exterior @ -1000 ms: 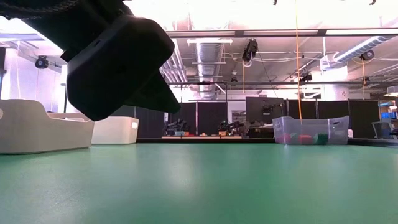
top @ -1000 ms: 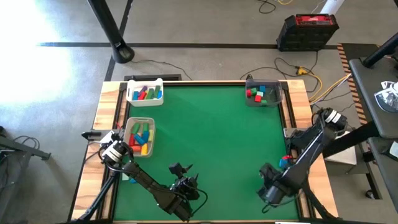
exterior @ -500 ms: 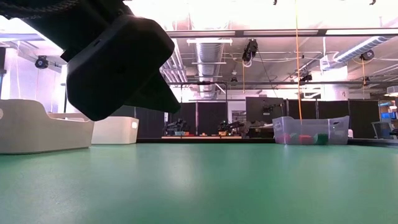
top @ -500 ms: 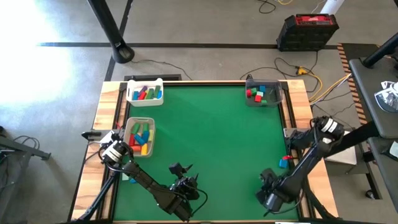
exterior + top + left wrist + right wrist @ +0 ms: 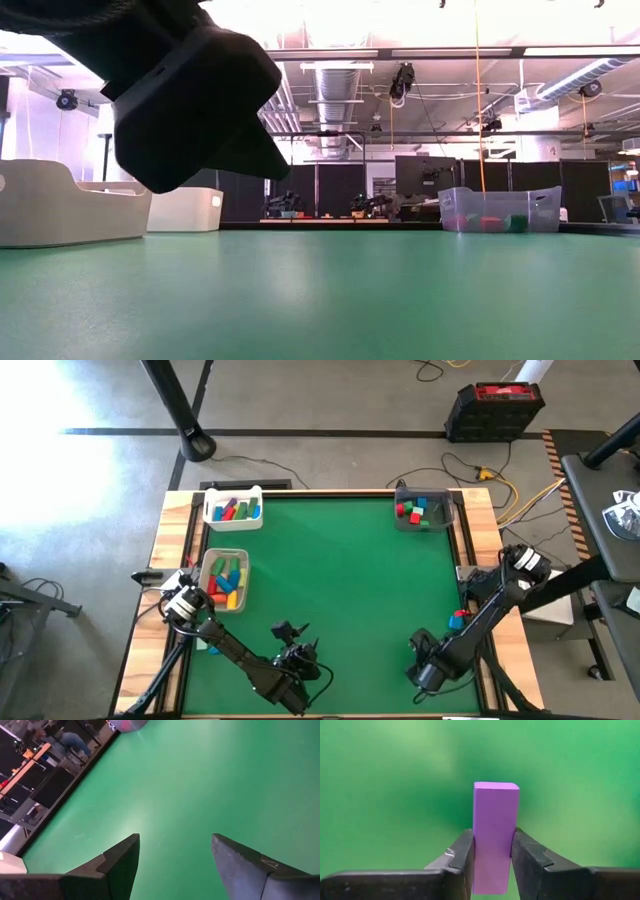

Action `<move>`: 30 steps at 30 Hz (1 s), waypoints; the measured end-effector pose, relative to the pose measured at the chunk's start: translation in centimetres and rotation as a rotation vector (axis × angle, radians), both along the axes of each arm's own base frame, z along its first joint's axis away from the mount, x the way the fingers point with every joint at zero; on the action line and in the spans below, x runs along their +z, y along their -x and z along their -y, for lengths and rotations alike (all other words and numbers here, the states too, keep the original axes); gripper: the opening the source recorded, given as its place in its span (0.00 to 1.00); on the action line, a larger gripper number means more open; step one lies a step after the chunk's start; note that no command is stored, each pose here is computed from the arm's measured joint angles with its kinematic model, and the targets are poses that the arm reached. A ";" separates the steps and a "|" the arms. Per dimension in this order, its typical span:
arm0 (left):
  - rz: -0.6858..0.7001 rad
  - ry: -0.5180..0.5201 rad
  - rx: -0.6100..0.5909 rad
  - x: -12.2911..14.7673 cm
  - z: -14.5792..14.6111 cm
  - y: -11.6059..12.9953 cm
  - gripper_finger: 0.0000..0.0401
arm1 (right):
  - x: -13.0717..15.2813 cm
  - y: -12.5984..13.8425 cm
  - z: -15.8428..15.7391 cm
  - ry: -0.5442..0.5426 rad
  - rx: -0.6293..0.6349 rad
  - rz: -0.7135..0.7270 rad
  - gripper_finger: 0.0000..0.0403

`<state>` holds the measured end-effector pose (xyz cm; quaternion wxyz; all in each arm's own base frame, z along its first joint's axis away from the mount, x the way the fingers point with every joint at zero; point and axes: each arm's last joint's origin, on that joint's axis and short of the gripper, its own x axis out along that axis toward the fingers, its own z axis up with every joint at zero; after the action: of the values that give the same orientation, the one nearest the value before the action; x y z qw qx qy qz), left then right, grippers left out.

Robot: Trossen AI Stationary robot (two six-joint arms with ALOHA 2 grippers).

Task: Sort blocks by size
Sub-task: Put the violet rectangular block into the white bin

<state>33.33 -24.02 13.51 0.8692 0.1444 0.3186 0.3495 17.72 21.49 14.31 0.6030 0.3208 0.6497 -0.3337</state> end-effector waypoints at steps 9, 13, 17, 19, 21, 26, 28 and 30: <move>-0.013 -0.008 -0.001 0.0 0.0 0.1 0.58 | 5.8 -1.6 4.1 0.110 0.037 0.159 0.23; -0.027 -0.006 -0.003 0.0 0.0 0.2 0.58 | 8.6 -2.6 6.7 0.165 0.056 0.294 0.23; -0.032 -0.003 -0.010 0.0 0.3 0.5 0.58 | 10.2 -4.2 8.6 0.227 0.125 0.406 0.23; -0.009 -0.002 -0.013 0.0 0.6 0.8 0.58 | 10.5 -5.2 9.2 0.246 0.192 0.448 0.23; 0.033 -0.024 -0.026 0.1 1.2 1.1 0.58 | 10.5 -6.2 9.5 0.252 0.279 0.493 0.23; 0.125 -0.012 -0.059 1.2 2.8 2.7 0.58 | 9.3 -9.1 8.7 0.295 0.538 0.636 0.23; 0.158 0.032 -0.065 1.9 3.5 3.4 0.58 | 8.8 -10.4 7.9 0.313 0.623 0.711 0.23; 0.186 0.089 -0.068 2.6 4.1 4.1 0.58 | 8.4 -11.4 6.8 0.331 0.713 0.797 0.23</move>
<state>29.21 -28.16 16.07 0.9119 0.0834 0.2466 0.3172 29.17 14.65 22.73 0.9198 0.0834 0.3788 -0.0598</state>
